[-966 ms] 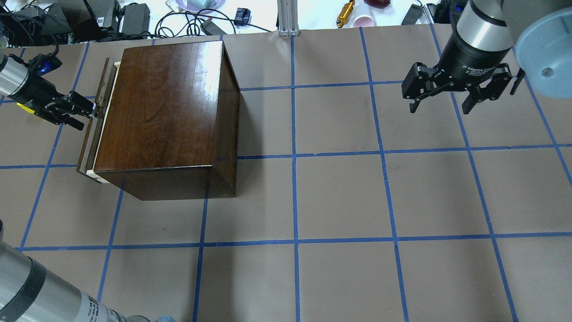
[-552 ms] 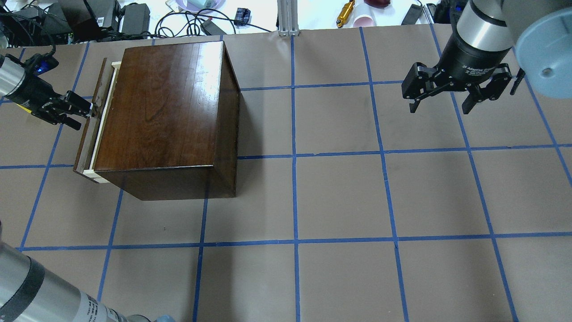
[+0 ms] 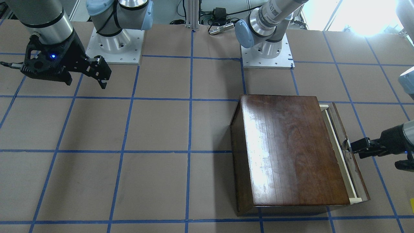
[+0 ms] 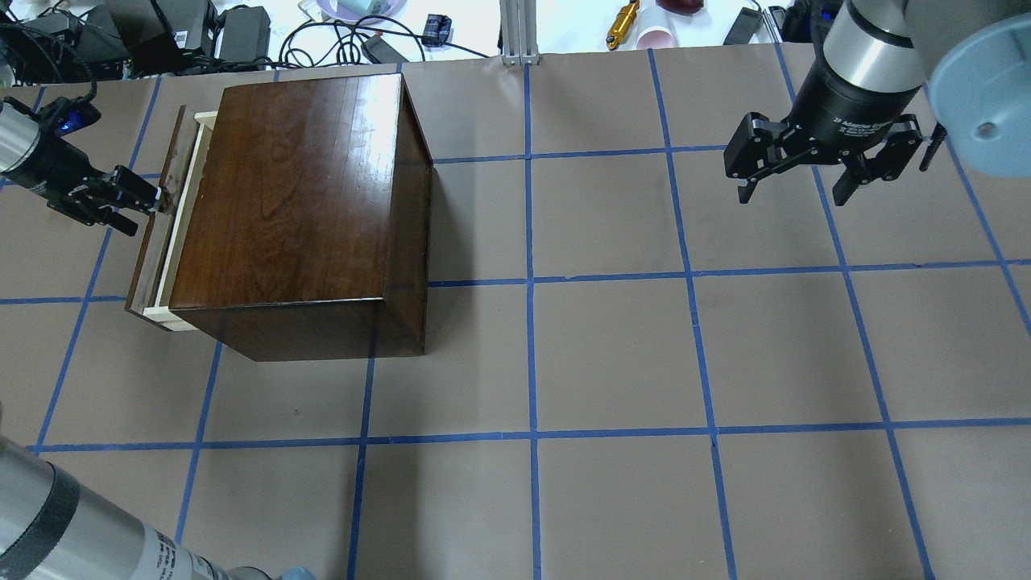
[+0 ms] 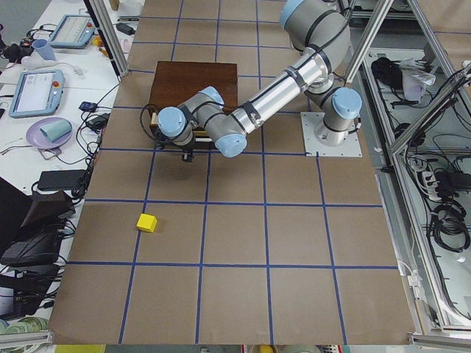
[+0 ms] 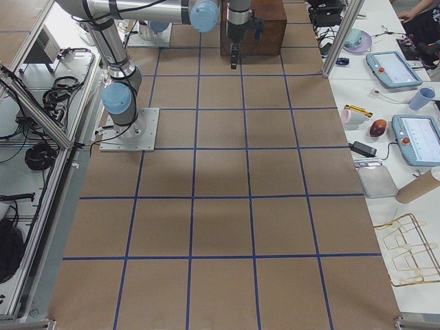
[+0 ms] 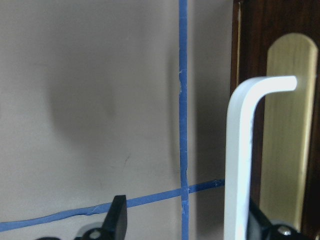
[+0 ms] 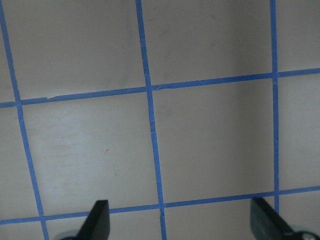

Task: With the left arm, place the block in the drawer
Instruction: 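Pull the drawer open outward with the left gripper on the handle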

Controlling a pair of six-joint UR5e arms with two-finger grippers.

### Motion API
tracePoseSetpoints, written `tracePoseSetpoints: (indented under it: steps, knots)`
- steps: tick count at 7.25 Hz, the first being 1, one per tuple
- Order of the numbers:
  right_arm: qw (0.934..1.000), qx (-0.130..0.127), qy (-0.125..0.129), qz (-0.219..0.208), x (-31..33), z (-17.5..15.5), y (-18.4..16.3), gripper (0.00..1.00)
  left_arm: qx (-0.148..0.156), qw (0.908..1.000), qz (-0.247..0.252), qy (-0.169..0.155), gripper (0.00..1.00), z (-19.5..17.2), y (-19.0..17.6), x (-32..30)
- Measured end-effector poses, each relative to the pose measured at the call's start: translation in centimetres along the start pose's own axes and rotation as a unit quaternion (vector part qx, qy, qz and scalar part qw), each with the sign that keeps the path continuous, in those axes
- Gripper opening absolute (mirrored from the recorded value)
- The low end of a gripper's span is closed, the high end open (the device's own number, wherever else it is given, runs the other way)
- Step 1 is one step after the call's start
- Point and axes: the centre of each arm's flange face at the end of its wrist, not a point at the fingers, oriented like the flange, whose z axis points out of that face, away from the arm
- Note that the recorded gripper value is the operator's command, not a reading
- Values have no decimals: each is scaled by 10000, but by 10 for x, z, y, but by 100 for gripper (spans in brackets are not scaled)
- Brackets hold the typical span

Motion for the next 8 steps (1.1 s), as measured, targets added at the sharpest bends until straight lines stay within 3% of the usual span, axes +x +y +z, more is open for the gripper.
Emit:
tracePoseSetpoints:
  steps: [8]
  knots:
    - [10000,0,0,0,0,0,0,100,-39,9992,-65,-380,79,-14,9,-17]
